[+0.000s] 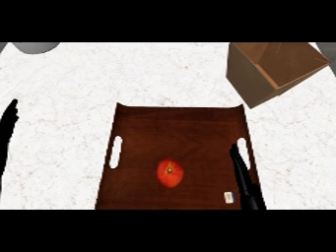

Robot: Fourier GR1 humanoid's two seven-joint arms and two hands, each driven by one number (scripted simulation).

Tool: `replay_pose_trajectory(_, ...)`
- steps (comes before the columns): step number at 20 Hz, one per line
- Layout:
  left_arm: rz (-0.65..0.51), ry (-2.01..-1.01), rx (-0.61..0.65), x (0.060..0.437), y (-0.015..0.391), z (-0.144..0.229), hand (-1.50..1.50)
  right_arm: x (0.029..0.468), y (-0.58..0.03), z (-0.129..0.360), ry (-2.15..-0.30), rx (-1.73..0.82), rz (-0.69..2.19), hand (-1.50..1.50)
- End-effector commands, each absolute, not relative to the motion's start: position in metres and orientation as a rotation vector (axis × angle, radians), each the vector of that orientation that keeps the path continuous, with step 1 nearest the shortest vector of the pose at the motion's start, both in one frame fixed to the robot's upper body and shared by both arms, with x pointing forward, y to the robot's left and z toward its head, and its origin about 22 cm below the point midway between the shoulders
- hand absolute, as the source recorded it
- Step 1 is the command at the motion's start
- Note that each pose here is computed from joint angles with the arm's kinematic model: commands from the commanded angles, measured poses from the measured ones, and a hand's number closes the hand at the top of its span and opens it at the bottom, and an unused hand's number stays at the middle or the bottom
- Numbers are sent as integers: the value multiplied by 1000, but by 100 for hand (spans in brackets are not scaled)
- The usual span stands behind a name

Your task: Pick the tomato from the tray and place it in the cardboard box

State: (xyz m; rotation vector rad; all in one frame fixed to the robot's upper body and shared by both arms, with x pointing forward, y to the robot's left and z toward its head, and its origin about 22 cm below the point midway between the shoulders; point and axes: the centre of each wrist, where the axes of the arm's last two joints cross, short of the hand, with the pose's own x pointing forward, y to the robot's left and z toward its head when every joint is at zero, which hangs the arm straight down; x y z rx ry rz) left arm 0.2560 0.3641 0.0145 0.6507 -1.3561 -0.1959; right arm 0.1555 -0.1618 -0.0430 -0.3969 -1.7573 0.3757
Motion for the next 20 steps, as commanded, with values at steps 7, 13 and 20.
replay_pose_trajectory(7, -212, -1361, 644, 269, 356, 18, 0, 170, -179, 6, -1425, -552, 897, -150)
replay_pose_trajectory(13, -232, -1378, 624, 270, 354, 21, 0, 202, -145, 44, -1192, -538, 1085, -150)
replay_pose_trajectory(20, -232, -1380, 622, 255, 360, 29, 0, 242, -90, 60, -1068, -486, 1104, -150)
